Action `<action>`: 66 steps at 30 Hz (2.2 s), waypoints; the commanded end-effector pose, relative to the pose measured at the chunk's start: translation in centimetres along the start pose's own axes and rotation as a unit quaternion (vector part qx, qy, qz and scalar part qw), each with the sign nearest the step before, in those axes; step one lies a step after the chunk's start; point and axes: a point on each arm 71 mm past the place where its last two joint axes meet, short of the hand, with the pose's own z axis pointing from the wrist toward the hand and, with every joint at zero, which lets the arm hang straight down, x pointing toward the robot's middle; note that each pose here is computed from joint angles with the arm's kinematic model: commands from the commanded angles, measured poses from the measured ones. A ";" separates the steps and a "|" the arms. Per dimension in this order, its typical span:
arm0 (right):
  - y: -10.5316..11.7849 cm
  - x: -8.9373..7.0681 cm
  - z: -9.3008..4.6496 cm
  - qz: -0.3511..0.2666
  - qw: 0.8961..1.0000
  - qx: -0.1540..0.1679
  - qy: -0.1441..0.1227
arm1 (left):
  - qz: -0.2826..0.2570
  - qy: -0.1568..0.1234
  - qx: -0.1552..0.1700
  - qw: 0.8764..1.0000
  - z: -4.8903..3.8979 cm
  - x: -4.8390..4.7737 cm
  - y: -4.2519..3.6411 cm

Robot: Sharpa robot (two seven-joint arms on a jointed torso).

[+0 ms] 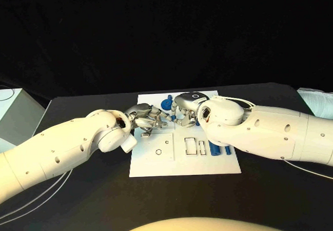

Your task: Assemble the parts on the task board

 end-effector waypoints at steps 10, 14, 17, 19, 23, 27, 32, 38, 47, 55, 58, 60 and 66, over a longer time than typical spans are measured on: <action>0.1 -0.1 -0.1 0.001 1.000 -0.003 -0.005 | 0.003 0.001 -0.003 1.000 -0.05 -0.14 0.22; 0.1 -0.1 -0.1 0.001 1.000 -0.003 -0.005 | 0.003 0.001 -0.004 1.000 -0.07 -0.18 0.26; 0.1 -0.1 -0.1 0.002 1.000 -0.003 -0.006 | 0.003 0.001 -0.005 1.000 -0.09 -0.21 0.30; 0.1 -0.2 -0.1 0.002 1.000 -0.003 -0.007 | 0.003 0.001 -0.006 1.000 -0.09 -0.23 0.32; 0.2 -0.2 -0.2 0.003 1.000 -0.005 -0.009 | 0.003 0.001 -0.006 1.000 -0.06 -0.21 0.33; 0.3 -0.2 -0.2 0.005 1.000 -0.006 -0.011 | 0.003 0.002 -0.008 1.000 -0.05 -0.21 0.36; 0.5 -0.3 -0.3 0.006 1.000 -0.009 -0.015 | 0.003 0.002 -0.010 1.000 -0.06 -0.25 0.42; 0.8 -0.4 -0.3 0.007 1.000 -0.013 -0.017 | 0.002 0.001 -0.010 1.000 -0.01 -0.22 0.38; 0.9 -0.4 -0.2 0.007 1.000 -0.014 -0.017 | 0.000 0.002 -0.008 1.000 0.02 -0.12 0.29; 0.3 -0.3 0.0 0.003 1.000 -0.003 -0.013 | -0.001 -0.004 -0.010 1.000 -0.13 -0.37 0.43; -0.1 -0.3 0.1 0.000 1.000 0.002 -0.011 | -0.001 -0.012 -0.014 1.000 -0.32 -0.78 0.71; -0.2 -0.3 0.1 0.000 1.000 0.004 -0.011 | -0.001 -0.016 -0.016 1.000 -0.43 -1.04 0.89; -0.4 -0.3 0.4 -0.002 1.000 0.007 -0.010 | -0.001 -0.031 -0.024 0.999 -0.86 -1.89 1.48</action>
